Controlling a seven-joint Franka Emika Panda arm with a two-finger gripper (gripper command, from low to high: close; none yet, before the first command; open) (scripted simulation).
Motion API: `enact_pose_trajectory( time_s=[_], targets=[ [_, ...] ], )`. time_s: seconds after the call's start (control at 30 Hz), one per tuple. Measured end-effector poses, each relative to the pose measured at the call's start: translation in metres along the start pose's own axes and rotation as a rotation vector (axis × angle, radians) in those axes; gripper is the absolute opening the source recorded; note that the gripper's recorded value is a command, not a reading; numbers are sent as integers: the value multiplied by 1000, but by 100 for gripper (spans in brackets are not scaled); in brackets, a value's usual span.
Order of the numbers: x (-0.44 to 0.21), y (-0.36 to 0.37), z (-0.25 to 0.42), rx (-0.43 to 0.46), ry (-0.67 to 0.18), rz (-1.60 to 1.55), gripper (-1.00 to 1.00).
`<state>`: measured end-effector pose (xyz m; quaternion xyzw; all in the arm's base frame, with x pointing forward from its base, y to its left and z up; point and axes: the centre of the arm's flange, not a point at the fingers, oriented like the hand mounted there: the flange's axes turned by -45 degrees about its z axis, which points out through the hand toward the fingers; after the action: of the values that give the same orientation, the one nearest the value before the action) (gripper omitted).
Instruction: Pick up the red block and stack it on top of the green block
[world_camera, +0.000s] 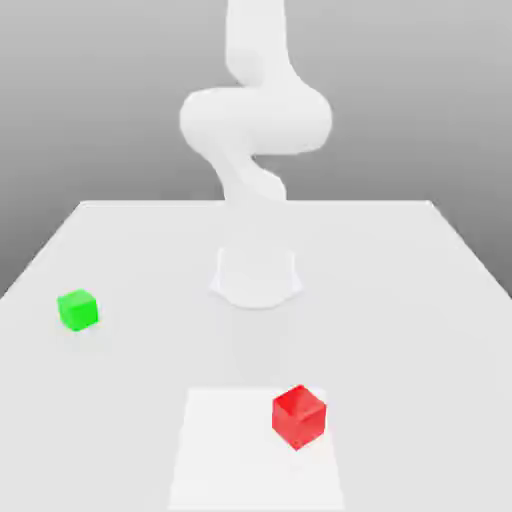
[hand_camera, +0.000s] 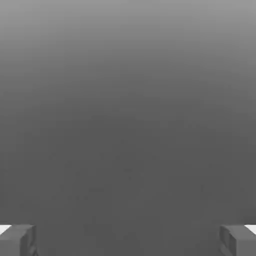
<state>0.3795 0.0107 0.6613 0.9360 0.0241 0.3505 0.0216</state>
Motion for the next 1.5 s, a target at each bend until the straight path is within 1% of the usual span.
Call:
enact_pose_trajectory(
  time_s=[0.13,0.3,0.47,0.63,0.7,0.9,0.93,1.17,1.4,1.5],
  targets=[
    [-30,-19,104,-13,-156,-138,0],
    [-95,-35,211,23,-342,-295,0],
    [-180,-49,290,112,-510,-434,0],
    [-273,-70,336,250,-650,-559,0],
    [-292,-73,349,271,-665,-572,0],
    [-329,-75,387,275,-673,-571,0],
    [-333,-75,391,275,-674,-572,-100],
    [-332,-75,390,275,-674,-572,-100],
    [-296,-72,349,275,-673,-572,-100],
    [-292,-24,341,202,-695,-418,-100]
  ],
)
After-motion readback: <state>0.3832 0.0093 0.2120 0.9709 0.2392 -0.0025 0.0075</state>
